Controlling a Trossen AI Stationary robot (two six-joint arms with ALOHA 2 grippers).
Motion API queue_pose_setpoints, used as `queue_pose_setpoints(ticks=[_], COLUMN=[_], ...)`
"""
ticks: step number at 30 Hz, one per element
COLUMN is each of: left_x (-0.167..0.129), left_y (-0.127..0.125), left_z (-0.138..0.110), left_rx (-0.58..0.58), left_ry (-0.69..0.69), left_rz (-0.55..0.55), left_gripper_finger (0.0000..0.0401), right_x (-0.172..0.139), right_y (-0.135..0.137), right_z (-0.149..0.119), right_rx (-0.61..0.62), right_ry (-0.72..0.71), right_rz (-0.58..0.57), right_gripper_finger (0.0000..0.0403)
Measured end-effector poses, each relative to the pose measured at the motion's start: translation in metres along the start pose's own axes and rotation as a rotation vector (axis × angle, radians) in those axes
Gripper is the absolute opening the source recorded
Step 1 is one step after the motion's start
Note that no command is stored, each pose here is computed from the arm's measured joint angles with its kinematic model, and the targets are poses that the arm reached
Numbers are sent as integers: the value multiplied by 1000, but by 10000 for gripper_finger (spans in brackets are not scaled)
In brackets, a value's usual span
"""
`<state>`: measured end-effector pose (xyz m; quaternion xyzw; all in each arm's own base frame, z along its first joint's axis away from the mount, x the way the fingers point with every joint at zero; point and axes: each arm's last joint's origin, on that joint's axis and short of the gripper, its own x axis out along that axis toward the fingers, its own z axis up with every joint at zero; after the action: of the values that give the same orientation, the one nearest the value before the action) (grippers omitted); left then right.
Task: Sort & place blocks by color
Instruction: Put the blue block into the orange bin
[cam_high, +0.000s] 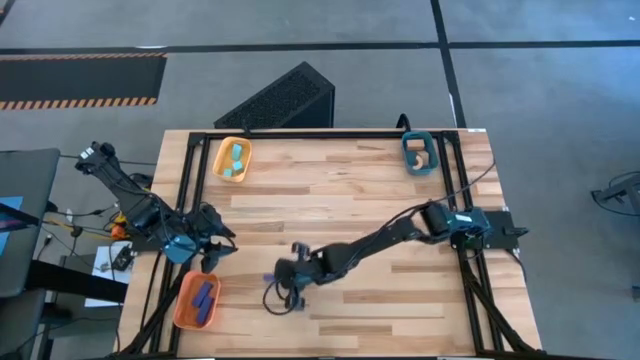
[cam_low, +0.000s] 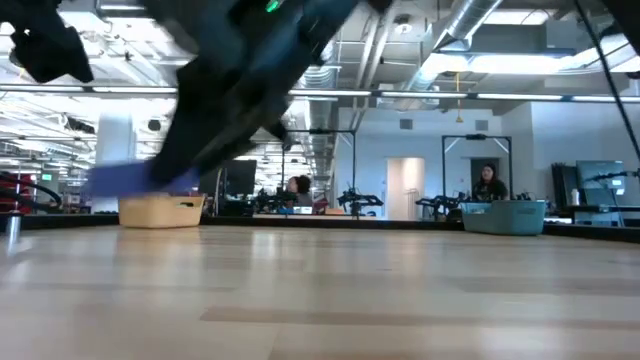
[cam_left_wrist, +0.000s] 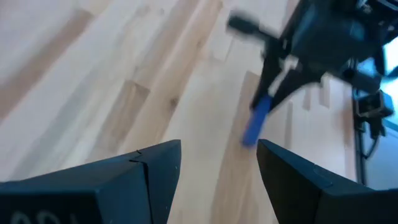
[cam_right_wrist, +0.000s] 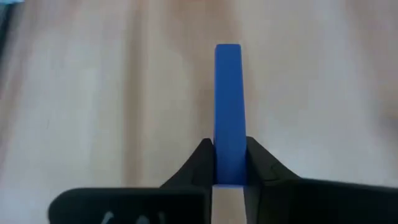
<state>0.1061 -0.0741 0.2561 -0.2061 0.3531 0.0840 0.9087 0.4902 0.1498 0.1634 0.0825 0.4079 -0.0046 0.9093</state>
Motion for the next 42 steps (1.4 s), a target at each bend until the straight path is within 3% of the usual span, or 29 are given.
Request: queue_pose_setpoints(ticks=[5, 9, 12, 15, 19, 29, 37, 42], left_x=[1, 5, 7, 9, 17, 60, 69, 72], left_y=[2, 3, 0, -5, -4, 14, 10, 10], left_z=[5, 14, 27, 46, 72, 124, 134, 135], left_rx=[7, 66, 131, 185, 254, 214, 248, 183], left_ry=[-73, -112, -179, -281, -404, -507, -476, -462], left_rz=[49, 56, 15, -65, -122, -337, -475, -481], left_gripper_finger=[196, 196, 196, 196, 196, 196, 196, 196], right_x=[-59, -89, -100, -117, -135, -165, -166, -167], right_y=[-8, -27, -45, -57, -62, -60, -64, -64], right_z=[16, -1, -23, -36, -50, -40, -38, -38], right_rx=[-48, 28, 168, 310, 384, 261, 246, 247], right_ry=[-12, -96, -252, -502, -688, -834, -843, -850], right_rz=[-171, -204, -148, -28, 71, 66, 44, 42], right_gripper_finger=[46, 45, 45, 45, 45, 45, 45, 45])
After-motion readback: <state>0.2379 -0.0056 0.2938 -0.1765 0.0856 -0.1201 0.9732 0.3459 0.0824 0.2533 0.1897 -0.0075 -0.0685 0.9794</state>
